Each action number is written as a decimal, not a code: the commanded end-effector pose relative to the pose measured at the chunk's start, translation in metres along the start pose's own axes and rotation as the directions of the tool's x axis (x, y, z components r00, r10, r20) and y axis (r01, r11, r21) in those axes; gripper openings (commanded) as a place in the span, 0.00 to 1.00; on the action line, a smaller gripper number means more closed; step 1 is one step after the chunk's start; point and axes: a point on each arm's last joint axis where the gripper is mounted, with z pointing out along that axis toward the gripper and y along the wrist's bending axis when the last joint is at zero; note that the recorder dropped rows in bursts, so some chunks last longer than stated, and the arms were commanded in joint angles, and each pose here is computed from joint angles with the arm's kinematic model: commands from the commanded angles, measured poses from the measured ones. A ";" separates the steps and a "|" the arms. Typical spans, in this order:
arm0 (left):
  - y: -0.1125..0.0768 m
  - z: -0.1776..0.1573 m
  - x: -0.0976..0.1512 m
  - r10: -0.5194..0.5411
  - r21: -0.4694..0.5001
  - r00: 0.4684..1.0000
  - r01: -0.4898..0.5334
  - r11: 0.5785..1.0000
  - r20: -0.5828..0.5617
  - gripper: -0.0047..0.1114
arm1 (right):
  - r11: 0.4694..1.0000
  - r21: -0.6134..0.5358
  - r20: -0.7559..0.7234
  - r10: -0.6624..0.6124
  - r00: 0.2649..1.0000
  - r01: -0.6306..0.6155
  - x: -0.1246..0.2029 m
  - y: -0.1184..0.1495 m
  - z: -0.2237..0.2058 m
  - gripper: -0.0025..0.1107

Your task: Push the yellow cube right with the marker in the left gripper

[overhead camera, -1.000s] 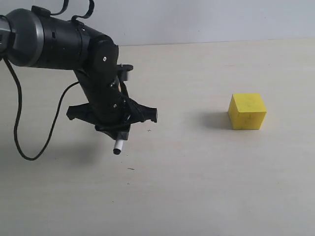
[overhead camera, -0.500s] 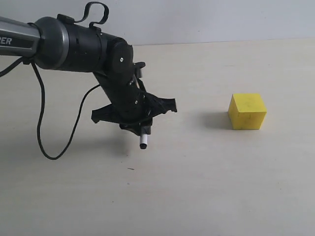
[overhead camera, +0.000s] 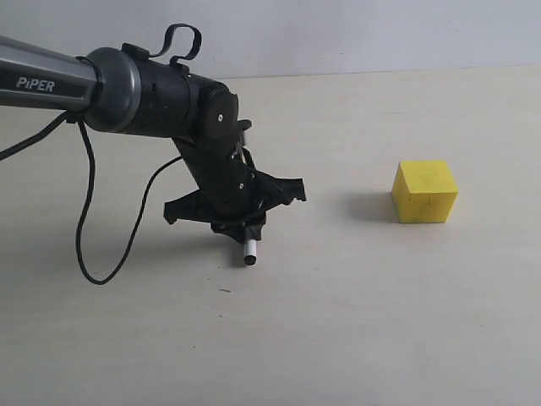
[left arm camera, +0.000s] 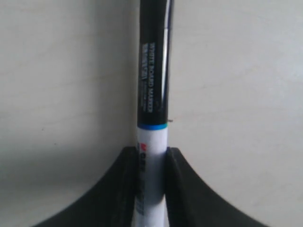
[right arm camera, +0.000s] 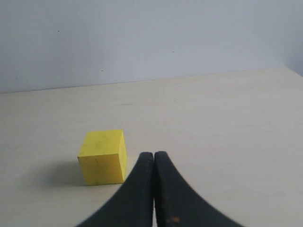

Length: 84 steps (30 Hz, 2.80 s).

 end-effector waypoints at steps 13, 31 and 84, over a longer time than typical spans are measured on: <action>-0.001 -0.003 -0.001 -0.013 0.006 1.000 0.013 1.000 0.004 0.04 | 1.000 0.009 0.004 -0.008 1.000 0.007 0.001 -0.001 0.000 0.02; -0.003 -0.015 -0.002 0.110 0.019 0.994 -0.110 0.994 0.025 0.56 | 1.000 0.009 0.004 -0.008 1.000 0.007 0.001 -0.001 0.000 0.02; 0.165 -0.268 0.224 0.182 0.122 0.299 -0.768 0.629 0.937 0.04 | 1.000 0.009 0.004 -0.008 1.000 0.007 0.001 -0.001 0.000 0.02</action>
